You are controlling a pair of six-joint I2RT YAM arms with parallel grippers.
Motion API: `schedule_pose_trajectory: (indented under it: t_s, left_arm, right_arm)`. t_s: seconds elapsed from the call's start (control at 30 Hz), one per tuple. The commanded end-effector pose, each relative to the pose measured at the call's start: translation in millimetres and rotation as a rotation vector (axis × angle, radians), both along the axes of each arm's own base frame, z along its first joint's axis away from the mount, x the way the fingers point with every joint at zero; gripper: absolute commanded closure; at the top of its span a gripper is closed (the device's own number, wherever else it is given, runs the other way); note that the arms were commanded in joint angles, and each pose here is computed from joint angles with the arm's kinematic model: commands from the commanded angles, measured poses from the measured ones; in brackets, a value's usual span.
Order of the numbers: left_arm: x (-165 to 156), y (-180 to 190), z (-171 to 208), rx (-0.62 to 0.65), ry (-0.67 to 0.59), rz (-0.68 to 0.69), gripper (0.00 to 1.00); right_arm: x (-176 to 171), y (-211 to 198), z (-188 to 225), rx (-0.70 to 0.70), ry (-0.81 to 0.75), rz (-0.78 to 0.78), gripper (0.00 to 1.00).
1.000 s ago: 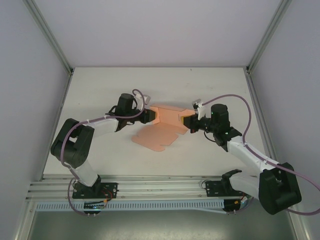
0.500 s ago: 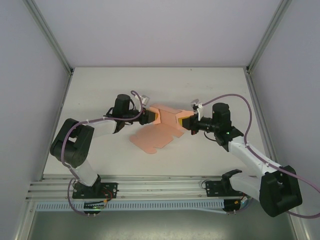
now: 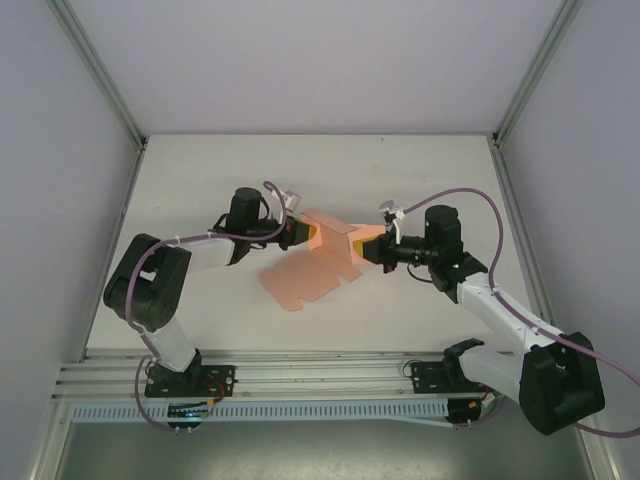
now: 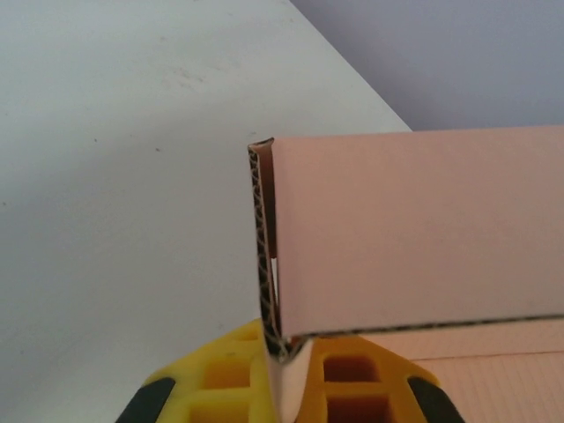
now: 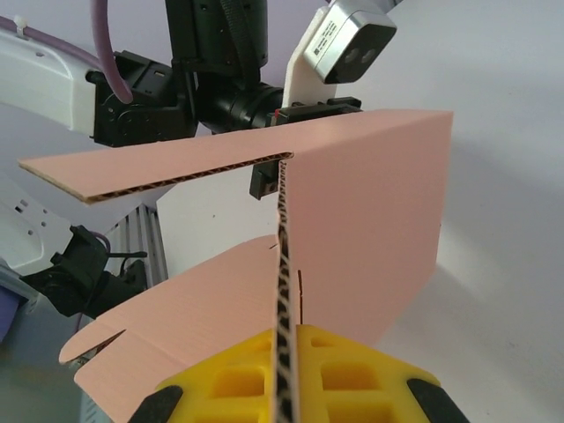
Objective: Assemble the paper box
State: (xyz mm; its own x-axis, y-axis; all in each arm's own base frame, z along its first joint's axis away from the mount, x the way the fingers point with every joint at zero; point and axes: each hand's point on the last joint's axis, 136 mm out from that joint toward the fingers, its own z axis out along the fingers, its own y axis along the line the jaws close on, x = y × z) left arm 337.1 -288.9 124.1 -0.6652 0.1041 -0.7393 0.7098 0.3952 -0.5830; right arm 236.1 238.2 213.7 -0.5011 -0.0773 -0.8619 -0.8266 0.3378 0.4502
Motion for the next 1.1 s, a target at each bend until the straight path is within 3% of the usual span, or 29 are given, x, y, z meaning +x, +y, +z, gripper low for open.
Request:
schedule_pose_trajectory:
  t_s: [0.0, 0.1, 0.27, 0.37, 0.53, 0.77, 0.9, 1.07]
  left_arm:
    - [-4, -16, 19, -0.018, -0.038, -0.051, 1.0]
    - [16, -1, 7, 0.12, -0.031, 0.131, 1.0]
    - [42, 41, -37, 0.494, 0.03, 0.472, 1.0]
    - [42, 71, -65, 0.706, 0.1, 0.627, 1.0]
    - [42, 110, -77, 0.88, 0.162, 0.807, 1.0]
    - [45, 132, -72, 1.058, 0.1, 0.881, 1.0]
    - [50, 108, -73, 1.017, 0.056, 0.772, 1.0]
    - [46, 49, -44, 0.672, 0.002, 0.569, 1.0]
  right_arm:
    - [14, -1, 6, -0.008, -0.035, -0.05, 1.0]
    - [18, -3, 4, -0.017, -0.028, -0.084, 1.0]
    - [28, -9, -1, -0.034, -0.009, -0.171, 1.0]
    - [33, -14, -5, -0.053, -0.018, -0.226, 1.0]
    - [33, -18, -1, -0.073, -0.042, -0.254, 1.0]
    - [35, -17, -1, -0.093, -0.065, -0.262, 1.0]
    - [37, -15, -6, -0.098, -0.065, -0.254, 1.0]
    - [37, -12, -8, -0.101, -0.08, -0.237, 1.0]
